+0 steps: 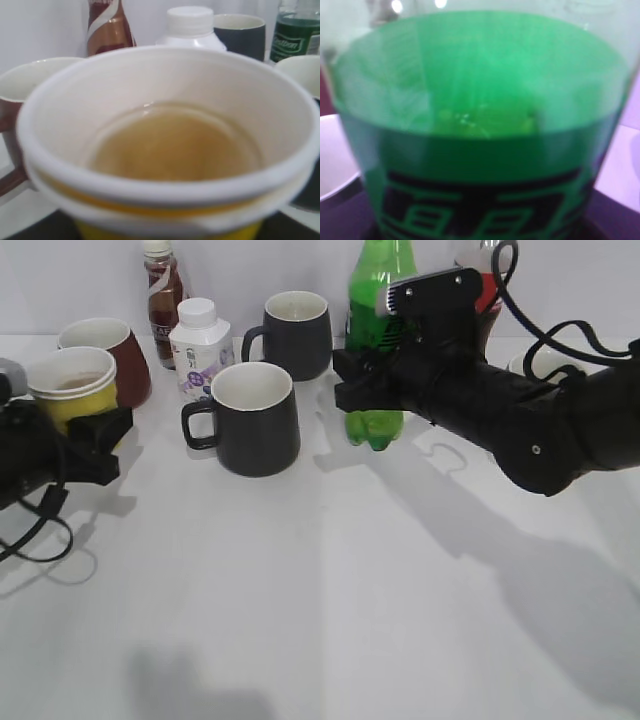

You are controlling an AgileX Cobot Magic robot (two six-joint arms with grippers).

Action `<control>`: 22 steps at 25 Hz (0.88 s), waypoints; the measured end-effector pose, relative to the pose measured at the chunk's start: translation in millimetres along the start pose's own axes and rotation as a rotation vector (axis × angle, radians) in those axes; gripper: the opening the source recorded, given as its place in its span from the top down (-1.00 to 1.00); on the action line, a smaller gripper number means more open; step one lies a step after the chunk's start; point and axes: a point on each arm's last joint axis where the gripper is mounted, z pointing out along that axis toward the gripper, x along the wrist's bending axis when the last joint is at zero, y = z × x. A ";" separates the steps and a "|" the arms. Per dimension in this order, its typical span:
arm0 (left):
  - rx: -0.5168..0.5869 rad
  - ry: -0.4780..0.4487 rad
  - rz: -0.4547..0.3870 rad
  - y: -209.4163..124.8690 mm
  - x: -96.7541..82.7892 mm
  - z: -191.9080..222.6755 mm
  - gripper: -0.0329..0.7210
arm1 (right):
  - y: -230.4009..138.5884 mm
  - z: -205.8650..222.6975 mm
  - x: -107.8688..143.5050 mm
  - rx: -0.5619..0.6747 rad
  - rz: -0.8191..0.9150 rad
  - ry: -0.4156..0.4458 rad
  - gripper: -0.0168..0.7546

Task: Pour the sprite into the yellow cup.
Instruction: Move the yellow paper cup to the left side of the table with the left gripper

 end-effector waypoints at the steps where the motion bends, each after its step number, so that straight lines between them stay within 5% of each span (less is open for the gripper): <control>1: 0.003 0.002 -0.001 -1.7 1.4 4.7 -0.12 | 0.1 0.0 -0.4 -0.001 0.005 -0.004 -0.18; 14: 0.012 -0.011 -0.033 -36.4 8.2 41.1 -0.13 | 0.8 0.0 -0.9 -0.009 0.002 -0.010 -0.18; 22: 0.008 -0.052 -0.016 -36.0 4.5 41.3 -0.52 | 0.8 0.0 -0.9 -0.009 -0.002 -0.010 -0.18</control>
